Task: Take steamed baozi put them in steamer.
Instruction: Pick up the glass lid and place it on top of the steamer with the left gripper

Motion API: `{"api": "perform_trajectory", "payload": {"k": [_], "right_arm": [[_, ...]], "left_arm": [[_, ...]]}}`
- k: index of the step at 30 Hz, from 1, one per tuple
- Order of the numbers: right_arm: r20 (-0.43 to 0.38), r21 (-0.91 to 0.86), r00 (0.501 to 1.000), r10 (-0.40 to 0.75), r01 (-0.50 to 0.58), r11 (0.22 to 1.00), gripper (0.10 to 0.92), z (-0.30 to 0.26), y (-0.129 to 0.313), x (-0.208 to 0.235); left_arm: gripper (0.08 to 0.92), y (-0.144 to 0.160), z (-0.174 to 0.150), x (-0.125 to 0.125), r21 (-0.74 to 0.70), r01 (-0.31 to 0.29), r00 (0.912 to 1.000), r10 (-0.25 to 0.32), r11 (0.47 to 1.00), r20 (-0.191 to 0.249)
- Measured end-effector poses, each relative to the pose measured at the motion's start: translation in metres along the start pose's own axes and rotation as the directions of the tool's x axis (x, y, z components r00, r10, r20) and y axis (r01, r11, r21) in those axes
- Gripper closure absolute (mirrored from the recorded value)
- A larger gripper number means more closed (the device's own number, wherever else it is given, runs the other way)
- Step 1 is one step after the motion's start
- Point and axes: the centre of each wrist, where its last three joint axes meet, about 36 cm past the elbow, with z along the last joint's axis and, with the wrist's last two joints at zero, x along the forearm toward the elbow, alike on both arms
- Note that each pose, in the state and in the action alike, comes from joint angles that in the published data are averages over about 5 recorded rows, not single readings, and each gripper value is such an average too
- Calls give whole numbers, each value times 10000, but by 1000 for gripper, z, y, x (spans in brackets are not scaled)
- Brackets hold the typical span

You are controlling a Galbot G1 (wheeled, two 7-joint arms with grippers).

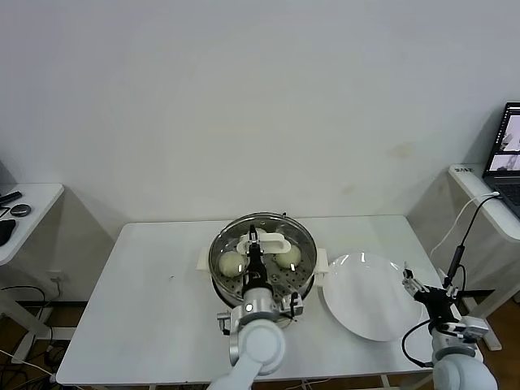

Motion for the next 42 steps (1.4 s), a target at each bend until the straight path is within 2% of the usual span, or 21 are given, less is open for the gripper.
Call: {"api": "perform_trajectory", "payload": {"k": [42], "right_arm": [[-25,86,10000,-63,63,9999,200,1,1,5]], "left_arm": [[827,6,5,-12,325,-198,9998,198,9993,11]]}}
